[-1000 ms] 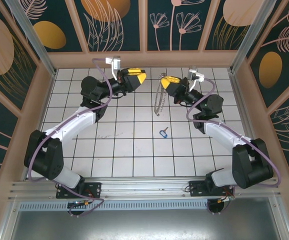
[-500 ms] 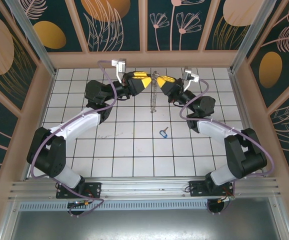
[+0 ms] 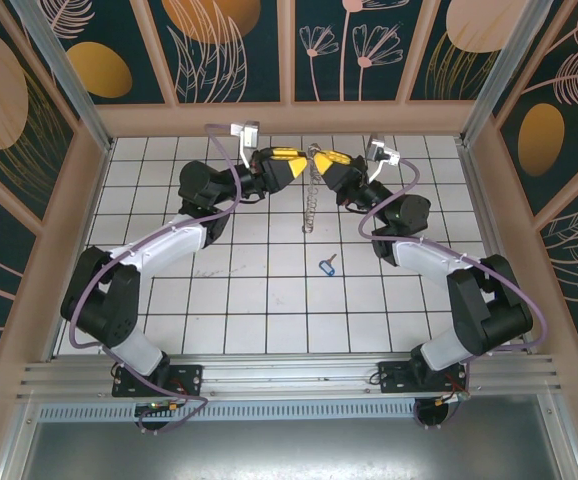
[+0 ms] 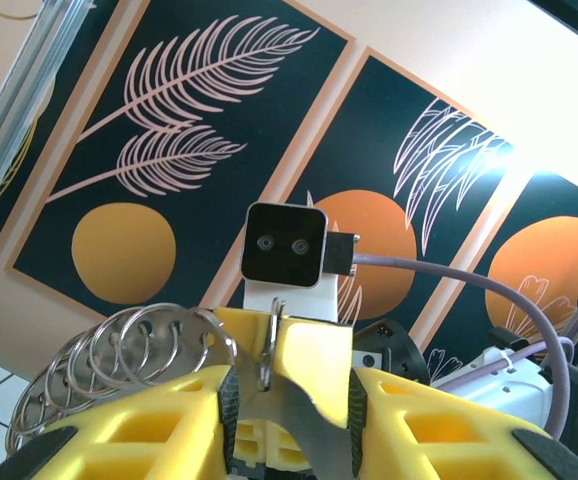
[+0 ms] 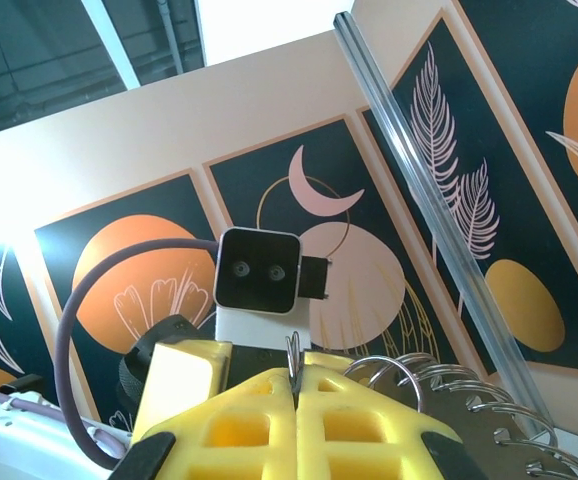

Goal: Put the keys on the keyring

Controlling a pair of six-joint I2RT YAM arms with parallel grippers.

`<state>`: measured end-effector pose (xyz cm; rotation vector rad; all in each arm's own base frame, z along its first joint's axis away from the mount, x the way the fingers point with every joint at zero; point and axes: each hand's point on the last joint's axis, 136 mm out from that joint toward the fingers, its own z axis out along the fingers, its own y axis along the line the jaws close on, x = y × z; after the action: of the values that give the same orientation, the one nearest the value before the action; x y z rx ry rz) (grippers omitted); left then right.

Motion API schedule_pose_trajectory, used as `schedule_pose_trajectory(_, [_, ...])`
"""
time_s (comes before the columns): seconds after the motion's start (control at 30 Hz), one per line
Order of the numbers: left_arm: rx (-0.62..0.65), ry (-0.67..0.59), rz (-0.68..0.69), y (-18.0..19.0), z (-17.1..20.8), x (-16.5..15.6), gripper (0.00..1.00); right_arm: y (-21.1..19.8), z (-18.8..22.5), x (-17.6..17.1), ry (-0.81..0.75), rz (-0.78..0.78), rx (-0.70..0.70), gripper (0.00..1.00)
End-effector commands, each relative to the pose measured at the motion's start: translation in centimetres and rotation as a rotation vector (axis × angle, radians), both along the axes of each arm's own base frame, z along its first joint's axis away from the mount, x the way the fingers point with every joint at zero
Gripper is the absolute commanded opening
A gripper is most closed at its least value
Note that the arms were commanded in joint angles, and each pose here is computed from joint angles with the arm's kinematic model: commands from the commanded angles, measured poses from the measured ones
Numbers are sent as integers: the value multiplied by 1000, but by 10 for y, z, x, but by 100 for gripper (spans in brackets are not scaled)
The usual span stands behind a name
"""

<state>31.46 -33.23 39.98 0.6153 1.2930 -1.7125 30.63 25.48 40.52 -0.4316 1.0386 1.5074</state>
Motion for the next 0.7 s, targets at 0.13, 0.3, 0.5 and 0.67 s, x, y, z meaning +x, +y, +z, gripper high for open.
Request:
schedule_pose_trajectory(0.13, [-43,-51,-9,-2,17,-4,35,-2,25,-12,-92,12,58,0])
schedule_pose_trajectory(0.3, [-50,-54,-11,-2,19,-4,35,0,23,-12,-87,21,58,0])
schedule_pose_trajectory(0.5, [-56,-53,-16,-4,19,-4,32,4,21,-12,-82,37,51,0])
schedule_pose_trajectory(0.67, [-59,-54,-14,-4,20,-3,26,8,20,-15,-84,51,40,0])
